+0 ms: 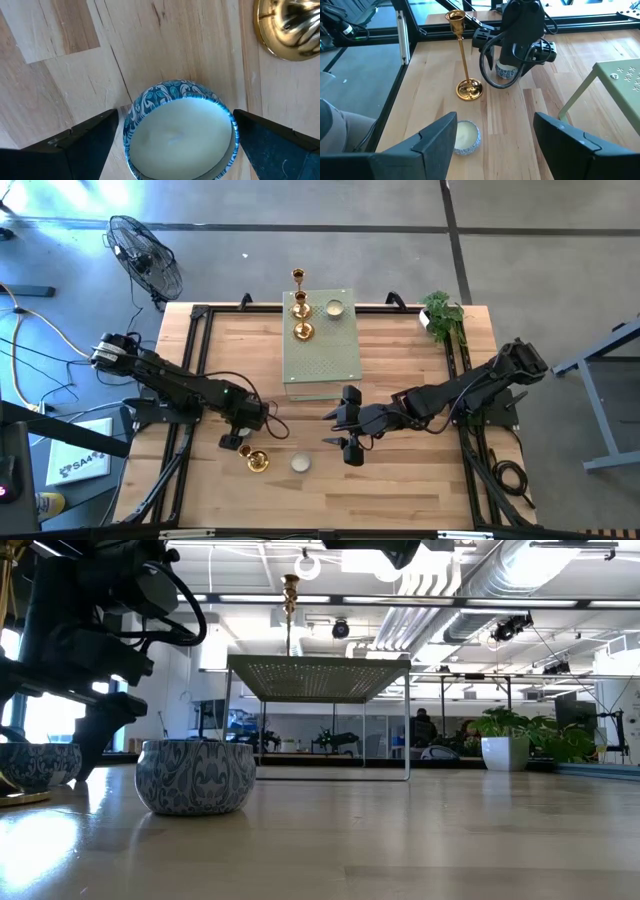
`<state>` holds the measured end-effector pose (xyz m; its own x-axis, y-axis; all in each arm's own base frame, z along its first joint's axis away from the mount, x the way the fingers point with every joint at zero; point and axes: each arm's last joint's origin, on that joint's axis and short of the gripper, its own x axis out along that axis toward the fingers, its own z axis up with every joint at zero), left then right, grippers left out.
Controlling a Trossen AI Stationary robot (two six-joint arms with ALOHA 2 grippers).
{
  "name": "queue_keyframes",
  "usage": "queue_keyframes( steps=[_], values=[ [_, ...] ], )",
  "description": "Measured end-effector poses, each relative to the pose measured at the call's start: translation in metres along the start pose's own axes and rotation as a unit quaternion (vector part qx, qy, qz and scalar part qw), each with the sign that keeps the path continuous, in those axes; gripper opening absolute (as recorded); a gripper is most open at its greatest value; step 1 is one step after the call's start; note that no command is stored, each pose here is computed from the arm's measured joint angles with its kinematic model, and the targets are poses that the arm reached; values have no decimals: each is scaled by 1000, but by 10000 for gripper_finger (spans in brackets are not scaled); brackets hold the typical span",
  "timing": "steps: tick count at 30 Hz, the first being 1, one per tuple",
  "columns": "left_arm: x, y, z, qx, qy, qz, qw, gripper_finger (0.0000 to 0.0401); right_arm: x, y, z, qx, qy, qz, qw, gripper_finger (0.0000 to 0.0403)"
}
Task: Pick & Place candle stick holders
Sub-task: Put the top blue scented candle on the shelf aligned with the other blue scented candle
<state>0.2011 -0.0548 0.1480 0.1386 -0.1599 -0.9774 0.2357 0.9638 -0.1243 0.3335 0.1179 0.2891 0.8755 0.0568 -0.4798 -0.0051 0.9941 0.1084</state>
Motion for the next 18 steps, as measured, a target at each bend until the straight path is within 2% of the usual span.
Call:
queue_keyframes(
  steps=[13,18],
  values=[
    [0,1,1,0,-4,11,1000,389,0,0,0,0,0,0,1000,259],
    [2,1,-1,0,-6,15,1000,359,0,0,0,0,0,0,1000,259]
  ],
)
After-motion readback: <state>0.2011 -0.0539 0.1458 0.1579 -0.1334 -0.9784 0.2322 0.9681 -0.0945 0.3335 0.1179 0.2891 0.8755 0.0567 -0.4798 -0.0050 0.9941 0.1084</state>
